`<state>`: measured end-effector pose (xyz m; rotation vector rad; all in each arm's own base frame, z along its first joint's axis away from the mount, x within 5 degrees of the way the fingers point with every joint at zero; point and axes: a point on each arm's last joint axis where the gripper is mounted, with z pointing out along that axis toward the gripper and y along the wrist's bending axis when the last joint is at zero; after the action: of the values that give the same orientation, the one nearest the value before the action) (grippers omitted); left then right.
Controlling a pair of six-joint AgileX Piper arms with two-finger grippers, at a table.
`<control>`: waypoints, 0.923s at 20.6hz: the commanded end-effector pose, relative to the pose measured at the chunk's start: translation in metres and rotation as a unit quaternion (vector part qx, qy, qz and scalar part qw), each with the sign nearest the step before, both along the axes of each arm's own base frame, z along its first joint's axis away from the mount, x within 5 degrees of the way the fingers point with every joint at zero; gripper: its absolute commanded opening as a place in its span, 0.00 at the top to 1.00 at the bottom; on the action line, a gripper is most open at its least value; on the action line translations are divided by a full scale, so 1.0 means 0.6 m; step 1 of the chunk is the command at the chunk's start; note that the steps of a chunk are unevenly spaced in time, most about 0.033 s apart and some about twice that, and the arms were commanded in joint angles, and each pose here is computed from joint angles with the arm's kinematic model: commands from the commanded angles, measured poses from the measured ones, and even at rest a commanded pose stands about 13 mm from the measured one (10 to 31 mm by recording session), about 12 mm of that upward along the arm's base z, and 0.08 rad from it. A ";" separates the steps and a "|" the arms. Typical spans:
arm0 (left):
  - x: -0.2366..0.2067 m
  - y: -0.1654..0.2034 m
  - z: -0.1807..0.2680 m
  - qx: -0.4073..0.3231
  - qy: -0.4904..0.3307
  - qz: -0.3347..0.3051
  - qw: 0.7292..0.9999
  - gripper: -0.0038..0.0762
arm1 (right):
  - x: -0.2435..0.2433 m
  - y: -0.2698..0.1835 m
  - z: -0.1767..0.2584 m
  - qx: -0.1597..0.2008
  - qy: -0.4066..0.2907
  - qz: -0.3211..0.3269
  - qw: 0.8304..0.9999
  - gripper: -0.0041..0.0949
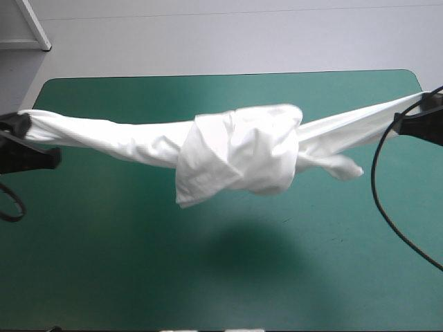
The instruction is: Fold the cloth
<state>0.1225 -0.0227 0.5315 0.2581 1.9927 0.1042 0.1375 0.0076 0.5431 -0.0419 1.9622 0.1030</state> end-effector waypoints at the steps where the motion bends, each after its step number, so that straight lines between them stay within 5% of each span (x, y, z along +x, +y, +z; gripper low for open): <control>1: 0.069 -0.038 -0.074 0.009 0.024 -0.020 0.999 0.96 | 0.035 0.011 -0.034 0.019 0.011 0.038 0.999 0.98; 9: 0.191 -0.092 -0.321 -0.030 0.091 -0.038 0.995 0.96 | 0.185 -0.004 -0.282 0.002 0.087 0.006 0.996 0.98; 15: 0.347 -0.072 -0.397 -0.081 0.022 -0.022 0.996 0.96 | 0.350 -0.020 -0.377 -0.014 0.050 -0.030 0.998 0.98; 19: 0.413 -0.058 -0.430 -0.115 0.011 -0.002 0.993 0.93 | 0.418 -0.021 -0.418 -0.017 0.087 -0.024 0.996 0.95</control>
<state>0.3498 -0.0590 0.2532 0.1550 2.1559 -0.0742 0.3683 0.0000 0.2746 -0.0137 2.2356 0.0650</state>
